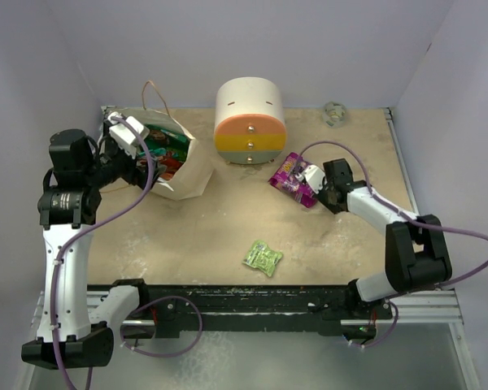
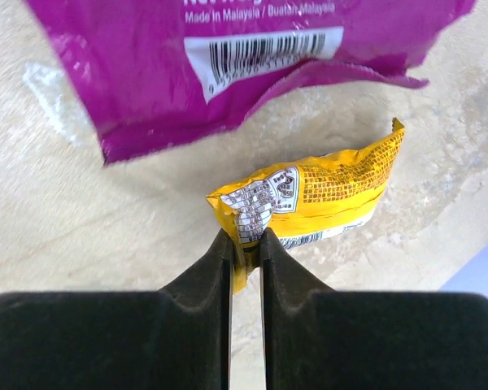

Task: Place the snacks into the paper bag
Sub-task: Pick up the snack from the center of the board, then place the snack in the paper bag.

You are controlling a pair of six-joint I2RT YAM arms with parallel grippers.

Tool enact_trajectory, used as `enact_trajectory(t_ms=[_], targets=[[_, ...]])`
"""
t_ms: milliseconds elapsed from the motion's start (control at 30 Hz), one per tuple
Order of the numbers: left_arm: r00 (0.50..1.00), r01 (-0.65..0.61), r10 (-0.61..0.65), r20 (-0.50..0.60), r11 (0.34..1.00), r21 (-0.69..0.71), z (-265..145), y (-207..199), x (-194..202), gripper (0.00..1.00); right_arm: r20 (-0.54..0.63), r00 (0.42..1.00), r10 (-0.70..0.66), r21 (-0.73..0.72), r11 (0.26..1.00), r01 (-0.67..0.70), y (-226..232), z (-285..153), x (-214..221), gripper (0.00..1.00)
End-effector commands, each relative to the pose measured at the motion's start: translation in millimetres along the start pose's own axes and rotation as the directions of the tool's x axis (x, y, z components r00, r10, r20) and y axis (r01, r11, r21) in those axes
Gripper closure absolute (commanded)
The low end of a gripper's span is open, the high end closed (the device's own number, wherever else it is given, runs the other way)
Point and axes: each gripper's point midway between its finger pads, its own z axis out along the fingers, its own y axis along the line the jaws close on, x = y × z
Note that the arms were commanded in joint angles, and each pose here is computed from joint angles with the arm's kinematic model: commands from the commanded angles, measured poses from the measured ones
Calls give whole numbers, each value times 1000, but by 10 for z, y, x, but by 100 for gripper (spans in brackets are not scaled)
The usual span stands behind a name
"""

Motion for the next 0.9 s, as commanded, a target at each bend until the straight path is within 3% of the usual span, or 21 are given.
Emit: enact_trajectory(t_ms=[0,167,333,533,867], targets=[[999,-10,8,42,999,37,19,-15,-156,1,52,999,11,7,1000,-12,-145,-389,-152,99],[999,-21,16,42,992,124,57,-115,-199,1,155,988,-3,-136,990,24,24,-771,-345,100],[997,-72,68,25,976,207,134,-255,-206,1,388,922,25,-346,930,120,288,-1393,-829,100],[986,-163,161,36,919,360,288,-660,-260,0,619,779,100,-505,810,297,524,-2115,-1414,100],[950,-309,256,178,700,644,464,-1289,-397,0,826,541,158,-511,614,601,915,-3039,-2060,100]])
